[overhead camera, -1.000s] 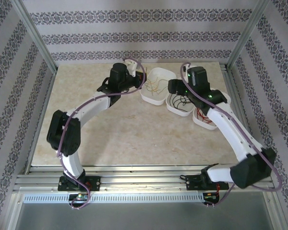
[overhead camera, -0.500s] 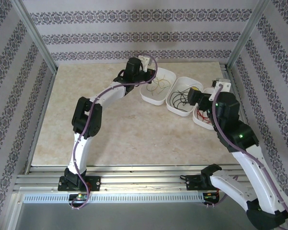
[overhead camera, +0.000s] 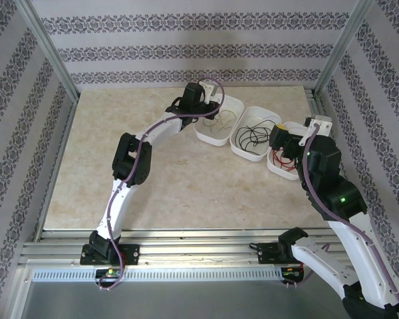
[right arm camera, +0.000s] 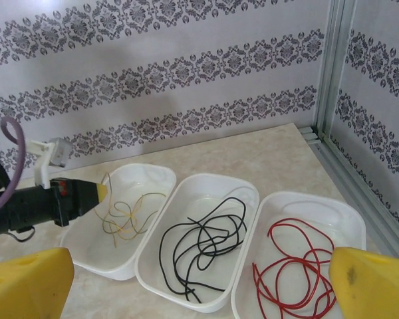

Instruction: Untangle the cables

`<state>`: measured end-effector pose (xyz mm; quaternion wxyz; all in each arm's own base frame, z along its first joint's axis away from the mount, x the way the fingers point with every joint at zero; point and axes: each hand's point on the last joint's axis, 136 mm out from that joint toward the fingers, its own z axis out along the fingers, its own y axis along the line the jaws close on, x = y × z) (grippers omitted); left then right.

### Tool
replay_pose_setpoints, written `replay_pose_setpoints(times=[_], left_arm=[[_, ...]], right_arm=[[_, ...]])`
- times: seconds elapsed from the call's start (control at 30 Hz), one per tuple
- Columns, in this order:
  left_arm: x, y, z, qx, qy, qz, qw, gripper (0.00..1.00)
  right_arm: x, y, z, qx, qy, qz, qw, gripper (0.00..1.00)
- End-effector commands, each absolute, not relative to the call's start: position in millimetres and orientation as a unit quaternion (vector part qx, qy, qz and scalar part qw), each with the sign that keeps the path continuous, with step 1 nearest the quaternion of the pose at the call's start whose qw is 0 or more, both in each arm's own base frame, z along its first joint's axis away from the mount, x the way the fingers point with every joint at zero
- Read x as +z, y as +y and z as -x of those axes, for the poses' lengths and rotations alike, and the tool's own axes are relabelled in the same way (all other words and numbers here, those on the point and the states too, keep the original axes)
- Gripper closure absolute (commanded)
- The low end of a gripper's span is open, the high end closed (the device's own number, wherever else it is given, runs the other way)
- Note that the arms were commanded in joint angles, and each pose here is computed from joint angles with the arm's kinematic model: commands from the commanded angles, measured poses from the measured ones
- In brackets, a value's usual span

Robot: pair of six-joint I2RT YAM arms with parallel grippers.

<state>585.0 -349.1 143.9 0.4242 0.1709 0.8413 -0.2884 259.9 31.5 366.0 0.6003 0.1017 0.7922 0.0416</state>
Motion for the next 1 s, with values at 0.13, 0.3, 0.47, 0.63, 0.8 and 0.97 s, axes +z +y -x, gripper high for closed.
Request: replay_pose_setpoints(times=[0.13,0.3,0.47,0.63,0.8,0.97], left_arm=[[108.1,-352.6,-579.1,-0.253,0.869,-0.196,0.378,0.81],[114.1,-347.1,-577.4,-0.234,0.871,-0.204,0.380,0.52],[156.2,-344.4,-573.8,-0.234,0.858,-0.207,0.408,0.44],[224.5,-335.3,-560.6,-0.246,0.828,-0.198,0.463,0.30],[281.4,-305.0,-535.4,-0.223,0.805,-0.174,0.521,0.14],[306.5,-258.4,-497.5,-0.178,0.790,-0.139,0.570,0.01]], right_arm=[[360.2,30.2,-261.6,0.029,0.796,-0.101,0.596,0.02],[357.2,29.6,-263.7,0.024,0.798,-0.102,0.594,0.02],[356.7,29.1,-264.5,0.022,0.797,-0.102,0.595,0.02],[351.5,25.5,-265.1,0.012,0.799,-0.107,0.592,0.02],[342.4,20.8,-266.1,0.005,0.800,-0.118,0.588,0.02],[323.1,12.1,-270.6,-0.014,0.803,-0.139,0.580,0.02]])
